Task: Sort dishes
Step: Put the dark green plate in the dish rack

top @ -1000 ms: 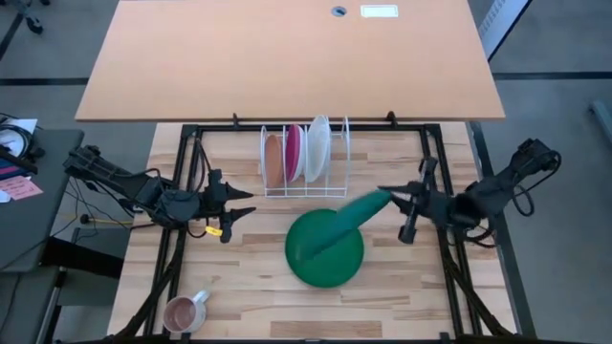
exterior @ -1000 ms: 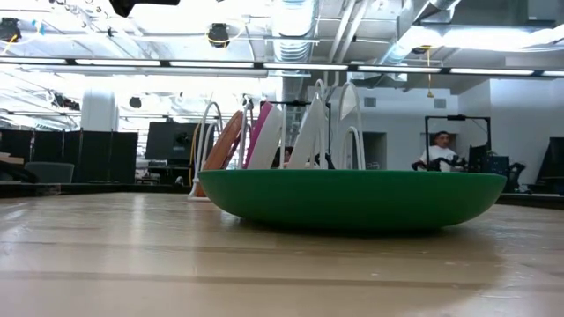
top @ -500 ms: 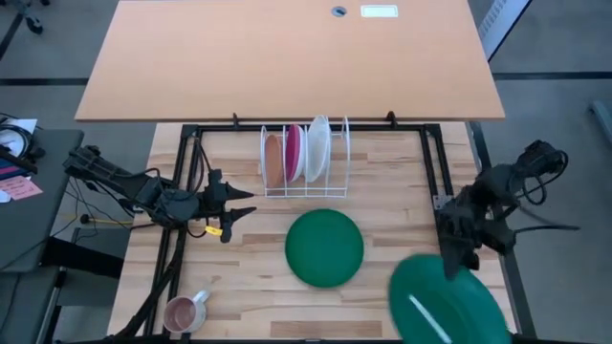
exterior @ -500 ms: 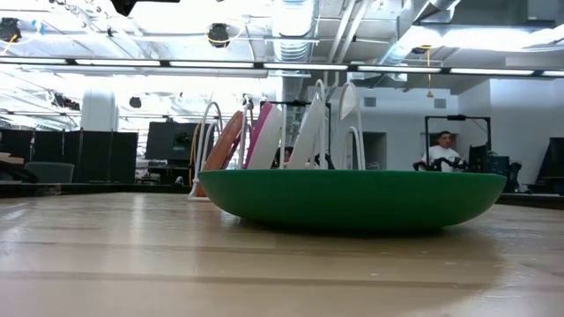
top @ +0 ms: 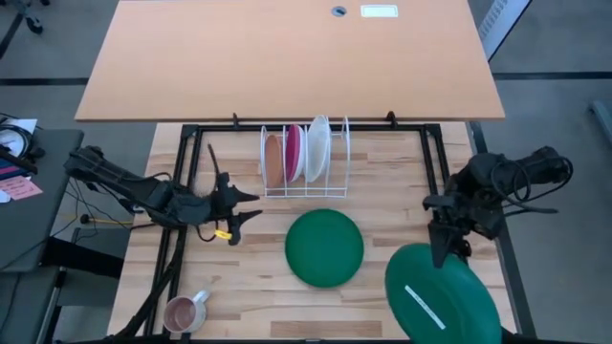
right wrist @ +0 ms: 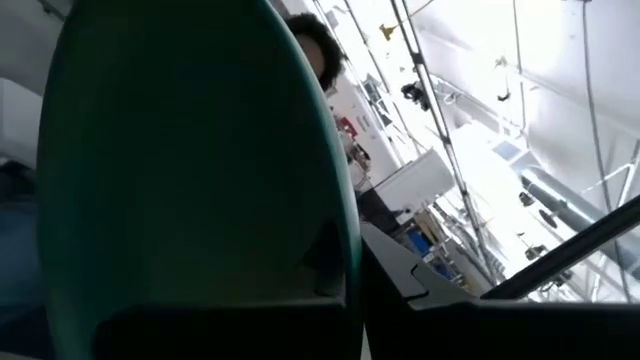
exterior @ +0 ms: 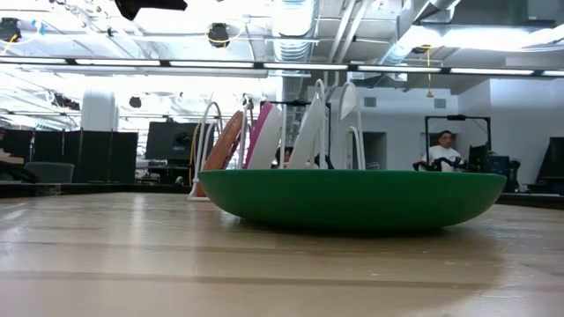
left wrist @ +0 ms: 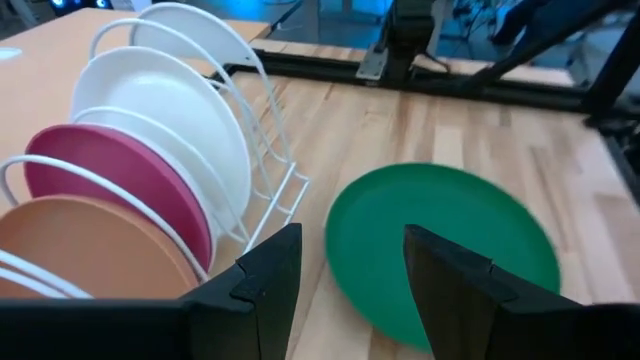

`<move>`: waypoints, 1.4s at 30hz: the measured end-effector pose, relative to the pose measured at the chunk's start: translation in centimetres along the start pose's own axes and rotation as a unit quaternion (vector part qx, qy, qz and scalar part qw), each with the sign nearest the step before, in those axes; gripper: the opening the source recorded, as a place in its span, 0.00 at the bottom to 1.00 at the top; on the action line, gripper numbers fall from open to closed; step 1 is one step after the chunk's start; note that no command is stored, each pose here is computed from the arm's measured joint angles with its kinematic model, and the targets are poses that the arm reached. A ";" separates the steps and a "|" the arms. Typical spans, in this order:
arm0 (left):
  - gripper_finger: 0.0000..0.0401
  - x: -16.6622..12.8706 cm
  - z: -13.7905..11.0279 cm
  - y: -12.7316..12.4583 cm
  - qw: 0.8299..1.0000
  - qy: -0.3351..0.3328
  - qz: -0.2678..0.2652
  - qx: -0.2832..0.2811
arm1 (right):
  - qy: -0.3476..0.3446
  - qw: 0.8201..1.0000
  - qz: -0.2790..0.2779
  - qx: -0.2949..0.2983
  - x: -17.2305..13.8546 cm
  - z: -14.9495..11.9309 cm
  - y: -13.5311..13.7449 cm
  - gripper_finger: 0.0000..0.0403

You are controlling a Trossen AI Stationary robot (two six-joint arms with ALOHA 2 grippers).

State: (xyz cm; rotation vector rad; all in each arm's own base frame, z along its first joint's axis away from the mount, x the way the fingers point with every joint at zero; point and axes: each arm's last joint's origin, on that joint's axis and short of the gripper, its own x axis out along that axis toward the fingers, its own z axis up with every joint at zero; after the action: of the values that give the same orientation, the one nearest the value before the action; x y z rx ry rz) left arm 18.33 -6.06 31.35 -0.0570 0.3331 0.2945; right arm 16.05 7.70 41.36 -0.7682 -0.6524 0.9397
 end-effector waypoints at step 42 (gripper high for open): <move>0.43 1.0 0.4 -0.5 1.000 0.005 -0.021 -0.001 | 0.067 0.981 -0.172 0.065 2.0 -2.4 -1.8 0.03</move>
State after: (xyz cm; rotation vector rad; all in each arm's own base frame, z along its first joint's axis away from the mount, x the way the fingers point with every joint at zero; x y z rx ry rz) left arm 19.53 -6.21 31.43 -0.0665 0.3404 0.2533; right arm 19.61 8.07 41.76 -0.5730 -0.5774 0.6019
